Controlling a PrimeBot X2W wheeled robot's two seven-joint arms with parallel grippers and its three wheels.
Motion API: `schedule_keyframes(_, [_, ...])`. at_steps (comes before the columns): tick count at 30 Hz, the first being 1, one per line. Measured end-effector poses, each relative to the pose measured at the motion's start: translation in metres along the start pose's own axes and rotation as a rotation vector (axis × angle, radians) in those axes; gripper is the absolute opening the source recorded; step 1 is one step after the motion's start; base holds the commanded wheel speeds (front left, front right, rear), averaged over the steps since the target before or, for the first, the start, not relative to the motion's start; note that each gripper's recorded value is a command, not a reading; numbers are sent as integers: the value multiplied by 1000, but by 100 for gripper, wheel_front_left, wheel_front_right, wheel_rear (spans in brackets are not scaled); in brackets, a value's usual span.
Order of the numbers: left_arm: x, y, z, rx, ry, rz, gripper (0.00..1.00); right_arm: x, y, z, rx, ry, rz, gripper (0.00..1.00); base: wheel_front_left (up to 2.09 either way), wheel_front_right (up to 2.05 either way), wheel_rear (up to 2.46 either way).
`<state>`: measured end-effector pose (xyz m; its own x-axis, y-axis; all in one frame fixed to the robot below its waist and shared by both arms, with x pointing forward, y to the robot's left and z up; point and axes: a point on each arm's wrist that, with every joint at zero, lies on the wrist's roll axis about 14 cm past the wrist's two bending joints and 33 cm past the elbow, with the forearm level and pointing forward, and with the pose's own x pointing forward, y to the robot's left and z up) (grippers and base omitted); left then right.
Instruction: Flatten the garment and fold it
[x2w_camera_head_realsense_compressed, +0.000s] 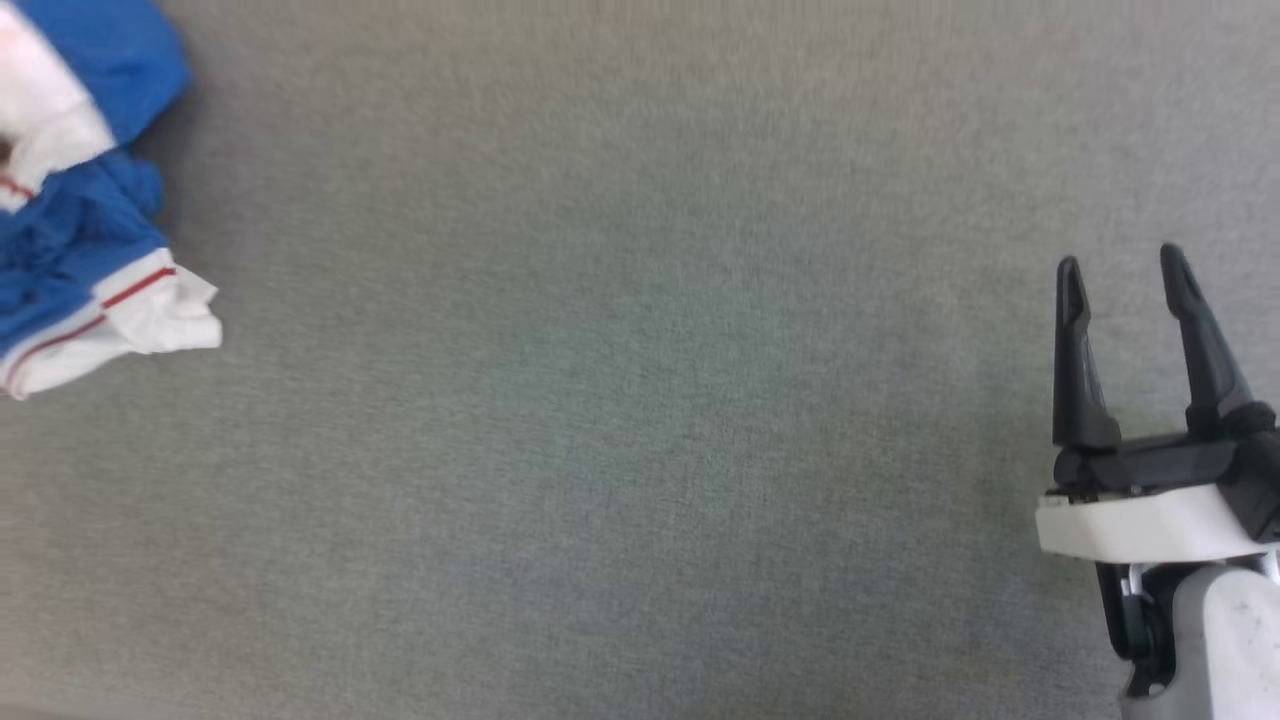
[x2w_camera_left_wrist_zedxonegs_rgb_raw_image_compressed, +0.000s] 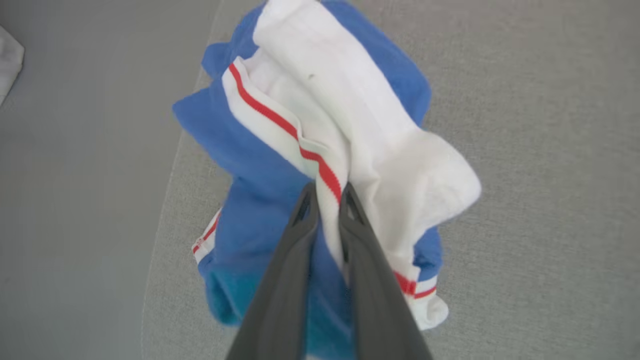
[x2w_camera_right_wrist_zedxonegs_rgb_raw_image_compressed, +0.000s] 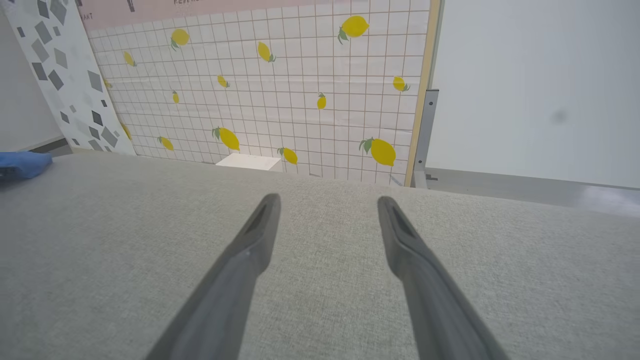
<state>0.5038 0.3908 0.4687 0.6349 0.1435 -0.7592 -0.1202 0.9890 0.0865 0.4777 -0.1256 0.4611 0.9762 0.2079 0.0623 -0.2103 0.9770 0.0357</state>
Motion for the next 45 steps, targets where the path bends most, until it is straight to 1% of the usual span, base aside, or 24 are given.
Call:
schedule_keyframes(4, [-36,-19,35,145,-116,-33,0,-9,4,18,6,-28,5,100,0,0,0])
schedule_keyframes(7, [-64,-39,58,242,-196,-65,0,-15,6,31,12,-53,6,100,0,0,0])
schedule_keyframes(11, [-101,-77,83,366,-310,-131,0,-24,7,51,19,-93,4,100,0,0,0])
schedule_keyframes(13, [-115,-102,88,429,-349,-177,0,-29,6,59,20,-110,-1,100,0,0,0])
schedule_keyframes(17, [-127,-165,79,546,-375,-311,0,-42,1,72,19,-132,-21,100,0,0,0])
schedule_keyframes(21, [-135,-238,68,637,-418,-476,0,-55,-13,82,6,-151,-64,100,0,0,0])
schedule_keyframes(25, [-141,-316,48,714,-441,-659,0,-70,-35,89,-12,-160,-134,100,0,0,0])
schedule_keyframes(29, [-144,-389,12,762,-418,-852,0,-88,-61,91,-28,-157,-217,100,0,0,0])
schedule_keyframes(30, [-144,-406,1,767,-409,-899,0,-92,-67,91,-30,-156,-235,100,0,0,0])
schedule_keyframes(33, [-141,-444,-34,792,-365,-1000,0,-101,-80,89,-34,-145,-278,100,0,0,0])
schedule_keyframes(37, [-132,-476,-90,765,-256,-1115,0,-105,-88,81,-34,-118,-307,100,0,0,0])
schedule_keyframes(40, [-127,-489,-129,740,-163,-1171,0,-104,-93,76,-37,-103,-320,100,0,0,0])
schedule_keyframes(45, [-127,-495,-189,769,-29,-1221,0,-104,-99,67,-43,-75,-335,100,0,0,0])
